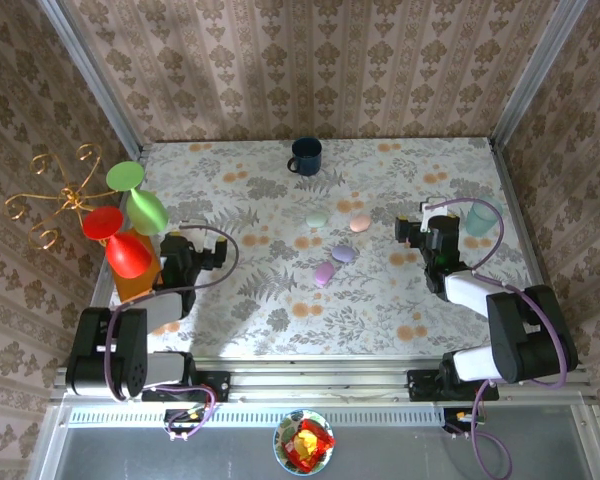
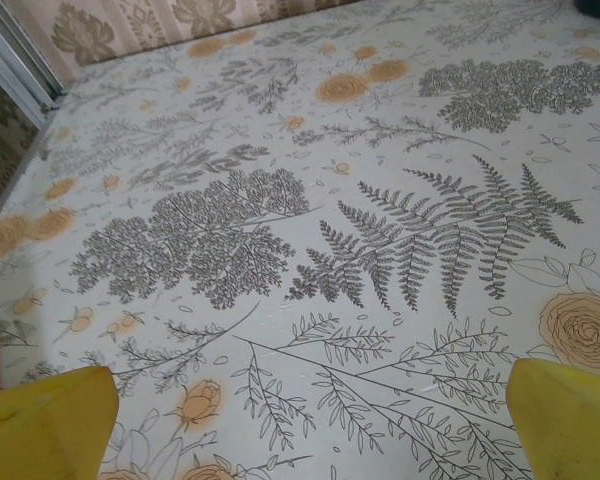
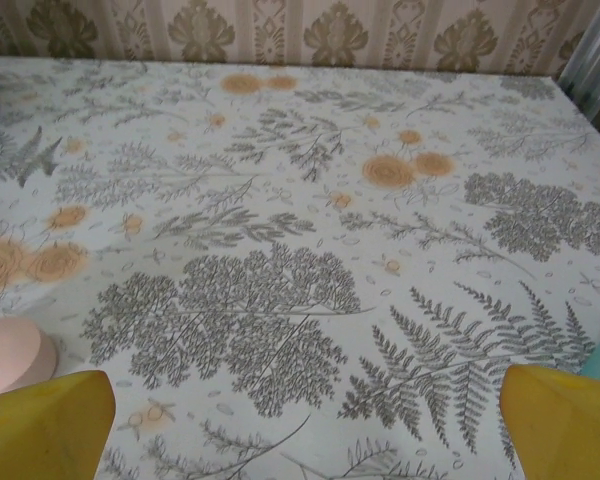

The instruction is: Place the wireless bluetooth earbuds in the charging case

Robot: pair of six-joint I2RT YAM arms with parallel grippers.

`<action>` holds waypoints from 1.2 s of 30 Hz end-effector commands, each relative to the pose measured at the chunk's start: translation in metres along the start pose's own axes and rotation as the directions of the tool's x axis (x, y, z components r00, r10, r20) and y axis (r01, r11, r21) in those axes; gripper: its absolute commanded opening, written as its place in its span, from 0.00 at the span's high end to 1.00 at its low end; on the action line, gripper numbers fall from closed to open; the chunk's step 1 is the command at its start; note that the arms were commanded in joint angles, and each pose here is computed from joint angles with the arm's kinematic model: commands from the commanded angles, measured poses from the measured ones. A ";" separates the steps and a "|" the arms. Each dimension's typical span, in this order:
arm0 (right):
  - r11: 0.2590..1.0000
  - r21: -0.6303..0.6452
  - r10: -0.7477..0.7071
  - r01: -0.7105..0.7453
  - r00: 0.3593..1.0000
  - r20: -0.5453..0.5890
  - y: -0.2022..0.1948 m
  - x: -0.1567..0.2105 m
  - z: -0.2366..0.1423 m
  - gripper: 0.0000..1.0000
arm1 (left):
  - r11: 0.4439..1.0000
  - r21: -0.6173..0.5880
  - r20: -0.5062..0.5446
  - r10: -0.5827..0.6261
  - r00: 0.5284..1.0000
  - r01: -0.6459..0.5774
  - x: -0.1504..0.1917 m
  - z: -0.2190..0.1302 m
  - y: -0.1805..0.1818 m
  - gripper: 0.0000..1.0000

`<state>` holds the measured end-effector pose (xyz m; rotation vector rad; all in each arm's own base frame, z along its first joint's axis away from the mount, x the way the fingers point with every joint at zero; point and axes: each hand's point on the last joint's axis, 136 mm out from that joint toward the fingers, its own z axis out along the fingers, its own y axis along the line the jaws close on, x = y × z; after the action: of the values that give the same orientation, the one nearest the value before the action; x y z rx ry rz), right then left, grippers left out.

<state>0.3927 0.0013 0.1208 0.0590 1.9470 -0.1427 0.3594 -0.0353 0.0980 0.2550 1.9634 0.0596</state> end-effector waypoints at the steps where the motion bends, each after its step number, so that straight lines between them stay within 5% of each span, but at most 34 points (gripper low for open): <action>1: 0.999 -0.032 0.012 -0.011 1.000 0.027 -0.001 0.003 0.007 0.00 | 0.999 -0.007 0.070 -0.031 0.997 0.032 -0.028 0.008 0.006 0.00; 36: 0.997 -0.060 0.057 -0.056 0.998 0.023 -0.005 0.019 0.016 0.00 | 0.996 -0.024 0.075 -0.084 0.994 0.086 -0.008 0.036 0.029 0.00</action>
<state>0.3969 -0.0053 0.0923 0.0646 1.9522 -0.0559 0.3913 -0.0111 0.0812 0.1718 1.9463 0.0462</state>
